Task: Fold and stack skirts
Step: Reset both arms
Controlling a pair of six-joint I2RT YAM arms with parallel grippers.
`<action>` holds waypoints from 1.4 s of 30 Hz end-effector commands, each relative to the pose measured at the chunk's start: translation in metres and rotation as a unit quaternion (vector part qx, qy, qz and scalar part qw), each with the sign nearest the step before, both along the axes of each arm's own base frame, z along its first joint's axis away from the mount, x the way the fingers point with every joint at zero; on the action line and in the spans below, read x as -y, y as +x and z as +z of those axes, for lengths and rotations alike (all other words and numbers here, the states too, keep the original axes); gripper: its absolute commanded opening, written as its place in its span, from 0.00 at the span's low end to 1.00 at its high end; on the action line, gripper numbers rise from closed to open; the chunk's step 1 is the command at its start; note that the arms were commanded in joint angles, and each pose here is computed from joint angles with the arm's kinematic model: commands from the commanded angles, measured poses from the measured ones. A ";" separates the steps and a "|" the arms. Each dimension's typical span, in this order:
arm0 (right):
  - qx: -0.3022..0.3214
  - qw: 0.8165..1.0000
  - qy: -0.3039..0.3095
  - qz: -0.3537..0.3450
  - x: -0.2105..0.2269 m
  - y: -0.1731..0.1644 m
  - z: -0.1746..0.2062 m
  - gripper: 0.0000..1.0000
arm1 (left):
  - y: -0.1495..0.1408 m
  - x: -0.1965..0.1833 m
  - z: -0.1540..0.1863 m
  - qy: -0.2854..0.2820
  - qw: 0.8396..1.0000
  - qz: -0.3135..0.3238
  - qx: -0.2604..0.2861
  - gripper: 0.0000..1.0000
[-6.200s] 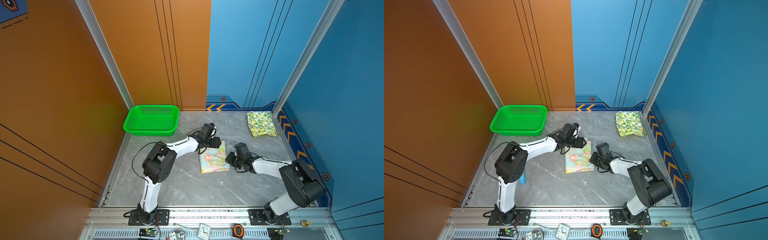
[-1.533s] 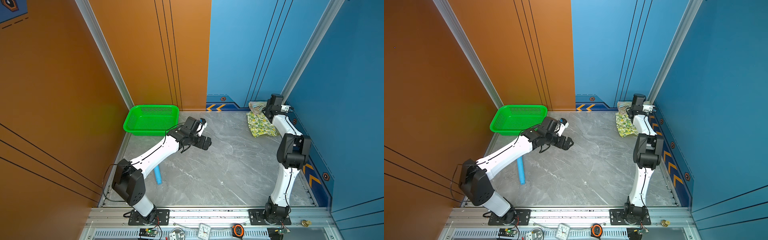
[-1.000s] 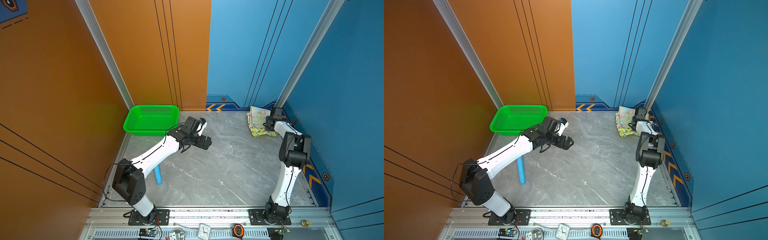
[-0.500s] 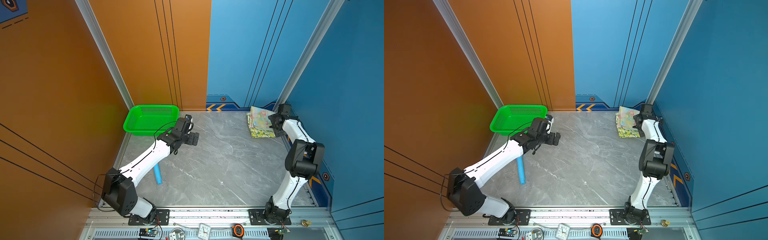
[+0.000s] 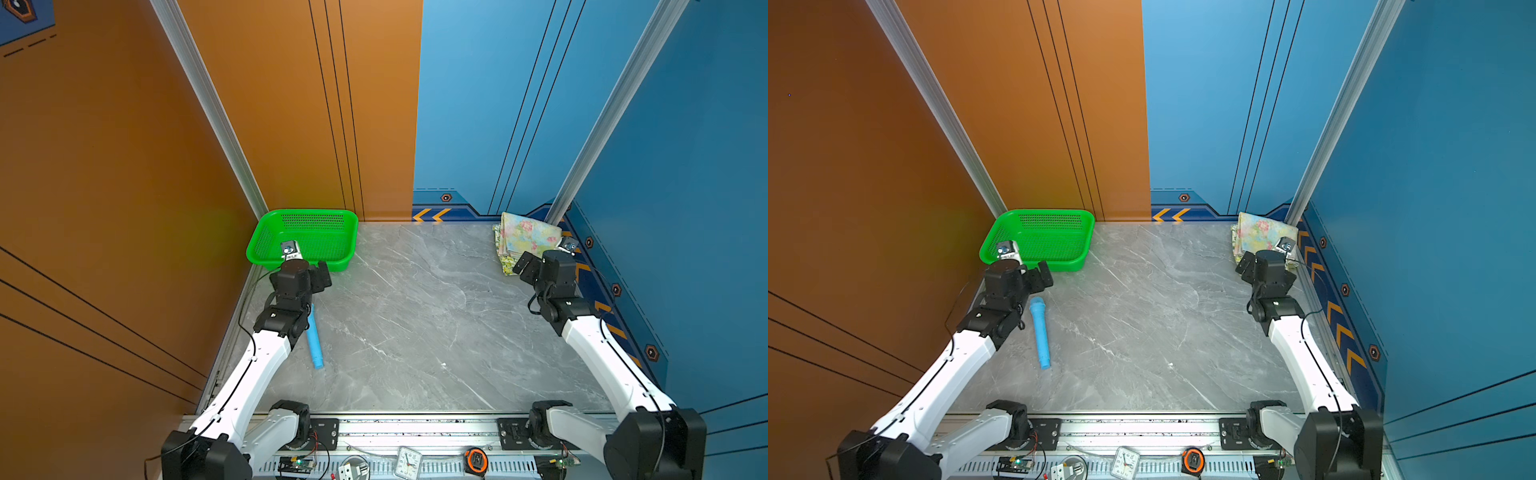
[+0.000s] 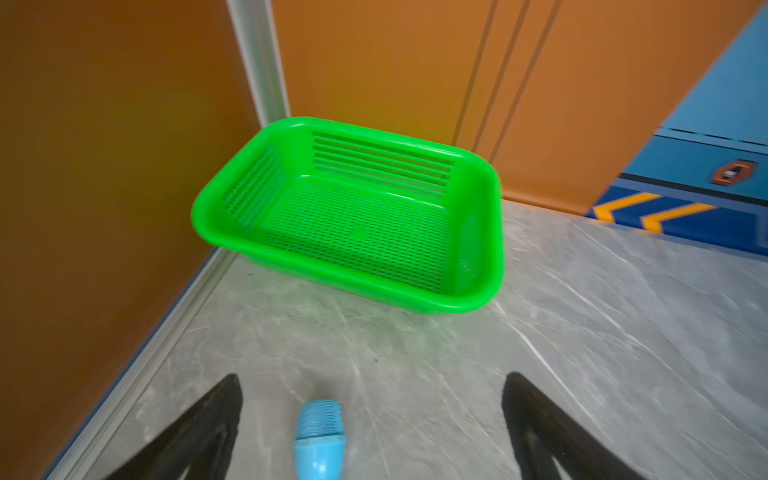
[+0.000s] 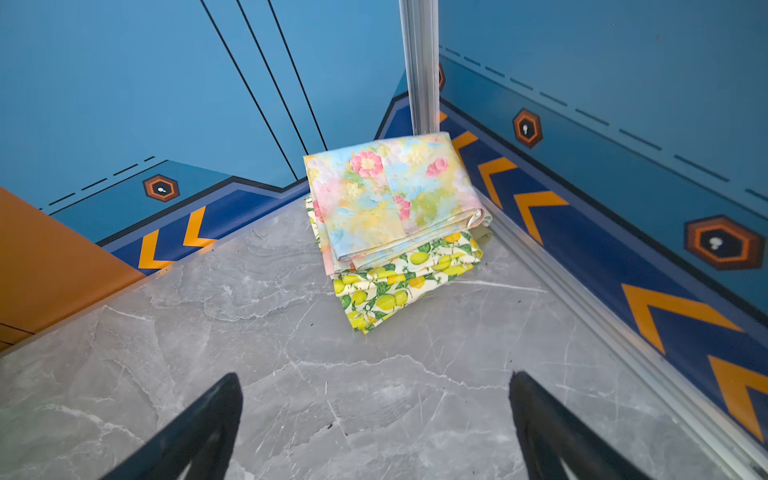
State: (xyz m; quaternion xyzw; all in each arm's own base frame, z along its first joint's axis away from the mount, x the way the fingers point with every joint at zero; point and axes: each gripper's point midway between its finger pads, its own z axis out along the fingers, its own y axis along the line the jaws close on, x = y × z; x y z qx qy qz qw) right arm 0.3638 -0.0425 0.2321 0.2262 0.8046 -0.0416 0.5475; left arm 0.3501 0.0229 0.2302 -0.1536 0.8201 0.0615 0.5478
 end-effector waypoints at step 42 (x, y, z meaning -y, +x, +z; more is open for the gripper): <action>0.011 0.991 -0.106 0.085 -0.011 0.025 -0.138 1.00 | 0.046 0.005 -0.141 0.071 0.993 -0.094 0.012 0.98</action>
